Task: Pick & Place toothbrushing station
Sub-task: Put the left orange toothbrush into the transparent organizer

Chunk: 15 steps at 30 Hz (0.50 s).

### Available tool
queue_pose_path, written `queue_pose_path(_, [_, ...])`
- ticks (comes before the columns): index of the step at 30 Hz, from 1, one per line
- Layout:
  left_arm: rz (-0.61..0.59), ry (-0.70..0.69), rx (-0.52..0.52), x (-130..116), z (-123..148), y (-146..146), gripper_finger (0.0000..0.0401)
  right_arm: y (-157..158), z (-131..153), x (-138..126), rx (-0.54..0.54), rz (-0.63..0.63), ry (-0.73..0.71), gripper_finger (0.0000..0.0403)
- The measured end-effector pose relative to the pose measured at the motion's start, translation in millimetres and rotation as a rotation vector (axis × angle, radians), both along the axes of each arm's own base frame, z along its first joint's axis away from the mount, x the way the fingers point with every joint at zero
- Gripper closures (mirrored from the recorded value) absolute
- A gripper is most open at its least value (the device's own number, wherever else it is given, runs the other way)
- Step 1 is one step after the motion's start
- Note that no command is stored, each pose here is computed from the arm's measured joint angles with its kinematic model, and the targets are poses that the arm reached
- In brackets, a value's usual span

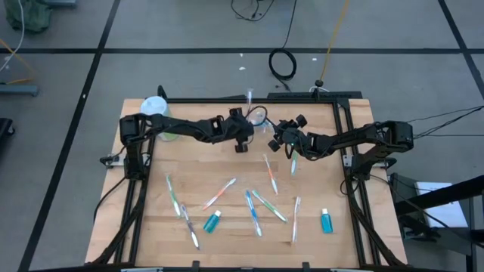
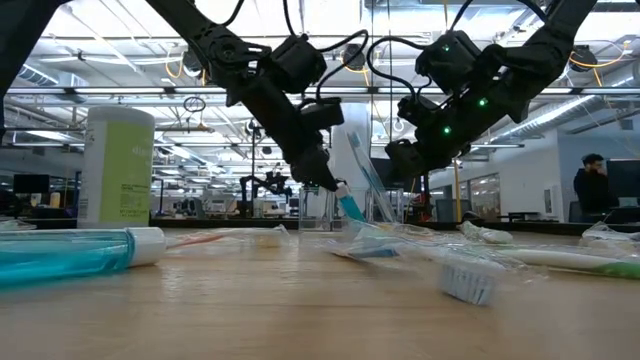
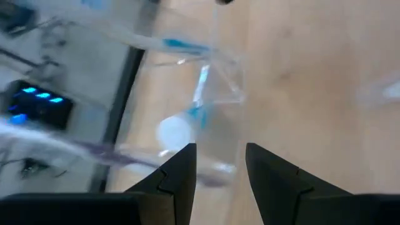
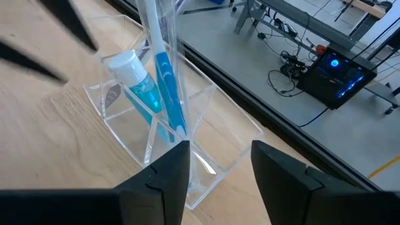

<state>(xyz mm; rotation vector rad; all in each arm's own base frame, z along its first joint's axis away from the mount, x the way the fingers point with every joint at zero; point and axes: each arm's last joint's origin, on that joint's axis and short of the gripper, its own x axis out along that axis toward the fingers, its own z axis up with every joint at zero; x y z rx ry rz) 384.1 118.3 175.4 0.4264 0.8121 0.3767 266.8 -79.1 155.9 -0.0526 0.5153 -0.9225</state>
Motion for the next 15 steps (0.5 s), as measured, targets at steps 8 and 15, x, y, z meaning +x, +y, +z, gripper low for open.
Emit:
queue_pose_path(8, [0.014,-0.033,-0.027,-2.6,1.4,12.2,0.0256,0.0,0.0,0.0,0.000,0.000,0.000,0.0243])
queue_pose_path(15, [0.040,-0.036,0.009,-3.0,2.6,15.4,0.0256,0.0,0.0,0.0,0.000,0.000,0.000,0.0244])
